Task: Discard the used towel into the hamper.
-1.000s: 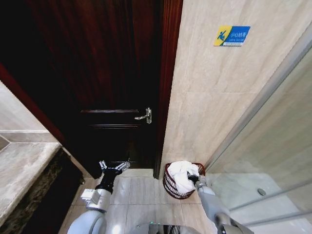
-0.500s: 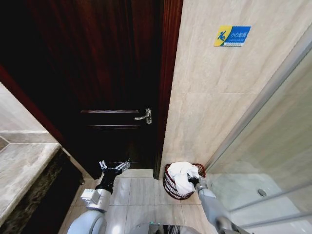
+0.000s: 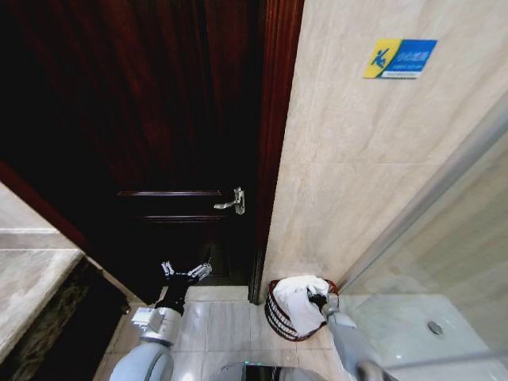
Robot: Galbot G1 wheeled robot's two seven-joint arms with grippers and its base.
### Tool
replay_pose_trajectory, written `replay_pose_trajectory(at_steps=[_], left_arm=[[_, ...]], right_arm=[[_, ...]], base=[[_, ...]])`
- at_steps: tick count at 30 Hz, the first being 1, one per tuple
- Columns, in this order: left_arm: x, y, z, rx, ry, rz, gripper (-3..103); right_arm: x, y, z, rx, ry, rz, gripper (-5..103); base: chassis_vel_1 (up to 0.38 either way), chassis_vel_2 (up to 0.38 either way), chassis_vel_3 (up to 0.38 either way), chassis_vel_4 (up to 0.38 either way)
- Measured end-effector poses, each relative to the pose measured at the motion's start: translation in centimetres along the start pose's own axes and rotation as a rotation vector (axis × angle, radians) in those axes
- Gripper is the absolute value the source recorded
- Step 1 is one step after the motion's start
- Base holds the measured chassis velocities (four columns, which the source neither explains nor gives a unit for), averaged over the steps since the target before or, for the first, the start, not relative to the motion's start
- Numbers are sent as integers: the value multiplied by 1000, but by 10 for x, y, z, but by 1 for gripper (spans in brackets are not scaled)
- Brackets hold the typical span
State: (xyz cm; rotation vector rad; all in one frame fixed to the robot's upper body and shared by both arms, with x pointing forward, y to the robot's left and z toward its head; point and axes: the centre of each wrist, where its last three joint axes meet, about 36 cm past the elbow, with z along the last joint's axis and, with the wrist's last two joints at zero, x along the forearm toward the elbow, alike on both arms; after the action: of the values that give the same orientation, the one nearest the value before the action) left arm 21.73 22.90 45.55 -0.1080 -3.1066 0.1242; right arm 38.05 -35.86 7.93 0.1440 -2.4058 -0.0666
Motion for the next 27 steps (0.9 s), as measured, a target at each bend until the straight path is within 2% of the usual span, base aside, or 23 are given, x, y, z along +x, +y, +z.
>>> replay_pose_trajectory(at_steps=[3, 6, 8, 11, 12, 14, 15, 18, 20, 24, 26, 27], left_arm=[[0, 0, 0, 0, 0, 0, 100], [0, 0, 0, 0, 0, 0, 100], [0, 0, 0, 0, 0, 0, 100], [0, 0, 0, 0, 0, 0, 100], [0, 0, 0, 0, 0, 0, 100], [0, 0, 0, 0, 0, 0, 100], [0, 0, 0, 0, 0, 0, 100], [0, 0, 0, 0, 0, 0, 100], [0, 0, 0, 0, 0, 0, 100], [0, 0, 0, 0, 0, 0, 100], [0, 0, 0, 0, 0, 0, 100], [0, 0, 0, 0, 0, 0, 100]], right_arm=[[0, 0, 0, -6, -3, 0, 43], [-1, 1, -1, -11, -5, 5, 45], [-2, 3, -1, -14, -6, 6, 41], [-6, 6, -5, -20, 7, 1, 27], [-6, 6, -5, -20, 7, 1, 27], [-9, 8, -9, -27, 22, 0, 16], [-9, 8, -9, -27, 22, 0, 16], [-11, 11, -11, -40, 54, 0, 32], [-12, 11, -11, -43, 62, 0, 32], [-16, 15, -10, -64, 103, 19, 52], [-18, 16, -10, -68, 107, 28, 52], [-20, 16, -13, -75, 112, 46, 62]], base=[[39, -50, -52, 46], [26, -31, -21, 36], [0, 0, 0, 0], [0, 0, 0, 0], [0, 0, 0, 0], [0, 0, 0, 0], [0, 0, 0, 0], [0, 0, 0, 0], [0, 0, 0, 0], [0, 0, 0, 0], [0, 0, 0, 0], [0, 0, 0, 0]])
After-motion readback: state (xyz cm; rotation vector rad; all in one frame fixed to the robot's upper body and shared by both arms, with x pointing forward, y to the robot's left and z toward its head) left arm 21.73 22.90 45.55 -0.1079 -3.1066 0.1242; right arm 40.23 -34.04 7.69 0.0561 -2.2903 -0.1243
